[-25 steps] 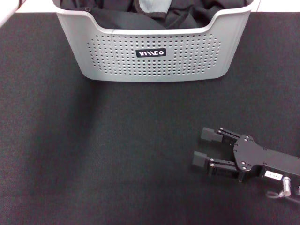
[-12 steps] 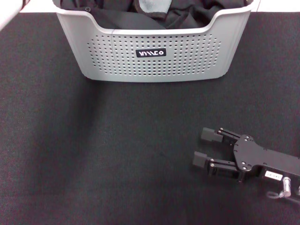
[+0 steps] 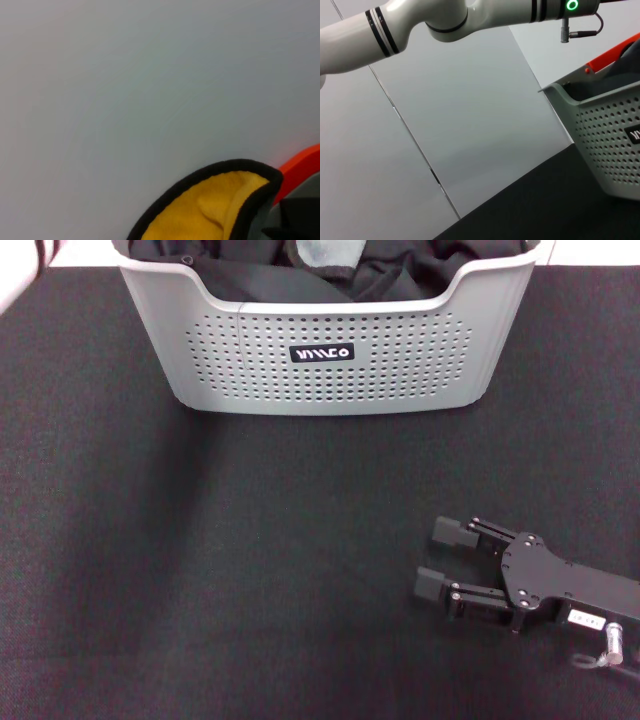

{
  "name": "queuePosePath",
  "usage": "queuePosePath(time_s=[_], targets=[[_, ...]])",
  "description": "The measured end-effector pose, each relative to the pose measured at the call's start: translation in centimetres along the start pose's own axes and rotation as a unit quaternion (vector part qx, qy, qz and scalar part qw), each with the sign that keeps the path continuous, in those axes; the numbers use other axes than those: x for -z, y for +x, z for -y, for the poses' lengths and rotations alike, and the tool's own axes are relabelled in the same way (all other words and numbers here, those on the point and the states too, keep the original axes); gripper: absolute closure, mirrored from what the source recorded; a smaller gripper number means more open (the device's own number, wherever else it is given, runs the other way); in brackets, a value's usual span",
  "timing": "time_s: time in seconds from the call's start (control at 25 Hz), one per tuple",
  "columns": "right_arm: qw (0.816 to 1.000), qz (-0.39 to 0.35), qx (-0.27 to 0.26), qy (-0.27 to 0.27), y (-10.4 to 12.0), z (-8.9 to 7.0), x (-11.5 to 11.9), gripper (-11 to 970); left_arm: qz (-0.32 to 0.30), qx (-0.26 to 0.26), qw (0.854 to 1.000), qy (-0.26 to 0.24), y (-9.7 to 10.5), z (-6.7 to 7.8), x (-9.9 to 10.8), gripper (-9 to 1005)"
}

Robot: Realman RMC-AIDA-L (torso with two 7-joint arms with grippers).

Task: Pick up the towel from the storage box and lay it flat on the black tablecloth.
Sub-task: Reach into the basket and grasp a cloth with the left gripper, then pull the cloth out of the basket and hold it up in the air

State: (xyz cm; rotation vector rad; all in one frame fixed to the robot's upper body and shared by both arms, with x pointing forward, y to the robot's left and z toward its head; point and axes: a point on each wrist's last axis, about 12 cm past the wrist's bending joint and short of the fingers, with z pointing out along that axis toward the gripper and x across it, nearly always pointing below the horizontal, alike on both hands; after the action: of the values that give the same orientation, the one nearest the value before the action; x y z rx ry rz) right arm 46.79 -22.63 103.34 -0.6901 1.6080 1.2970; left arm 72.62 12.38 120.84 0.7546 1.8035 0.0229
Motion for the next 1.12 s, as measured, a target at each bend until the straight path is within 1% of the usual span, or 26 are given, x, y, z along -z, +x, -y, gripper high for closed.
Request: queuePosePath(time_s=[0.08,0.2,0.28,0.4,0.48,0.68,0.8,0.88,0.96,1.0,1.12], targets=[[1.000,0.000,0.000,0.000,0.0,0.0,0.0,99,0.001,0.001,1.000,-0.001,0.1,-0.2,0.2,915],[1.000,0.001,0.001,0.001,0.0,0.0,0.0,99,0.013,-0.001,1.000,0.005,0.1,-0.3,1.0,941],[1.000,0.002,0.003,0.002,-0.1,0.1,0.0,99,0.028,0.010,0.999,0.018,0.1,-0.3,2.0,959],[1.000,0.005,0.005,0.004,-0.2,0.1,0.0,99,0.062,0.029,0.997,0.036,-0.2,-0.8,4.6,958],[1.000,0.008,0.007,0.005,-0.4,0.3,-0.1,100,0.093,0.036,0.994,0.043,-0.7,-1.3,7.2,958],[1.000,0.012,0.011,0.007,-0.7,0.5,-0.1,100,0.160,0.048,0.984,0.060,-1.6,-1.9,12.5,957],[1.000,0.011,0.012,0.006,-0.8,0.6,-0.2,100,0.199,0.053,0.975,0.088,-1.9,-2.1,15.5,957],[1.000,0.010,0.013,0.006,-0.9,0.6,-0.1,100,0.225,0.060,0.965,0.116,-2.2,-2.5,17.5,957],[1.000,0.009,0.015,0.007,-0.9,0.6,0.0,101,0.252,0.072,0.954,0.145,-2.3,-3.0,19.2,957],[1.000,0.009,0.016,0.006,-0.9,0.6,0.0,101,0.270,0.079,0.945,0.165,-2.3,-3.4,20.2,957],[1.000,0.011,0.023,0.005,-0.8,0.5,0.1,101,0.314,0.099,0.923,0.199,-1.9,-4.9,22.8,958]])
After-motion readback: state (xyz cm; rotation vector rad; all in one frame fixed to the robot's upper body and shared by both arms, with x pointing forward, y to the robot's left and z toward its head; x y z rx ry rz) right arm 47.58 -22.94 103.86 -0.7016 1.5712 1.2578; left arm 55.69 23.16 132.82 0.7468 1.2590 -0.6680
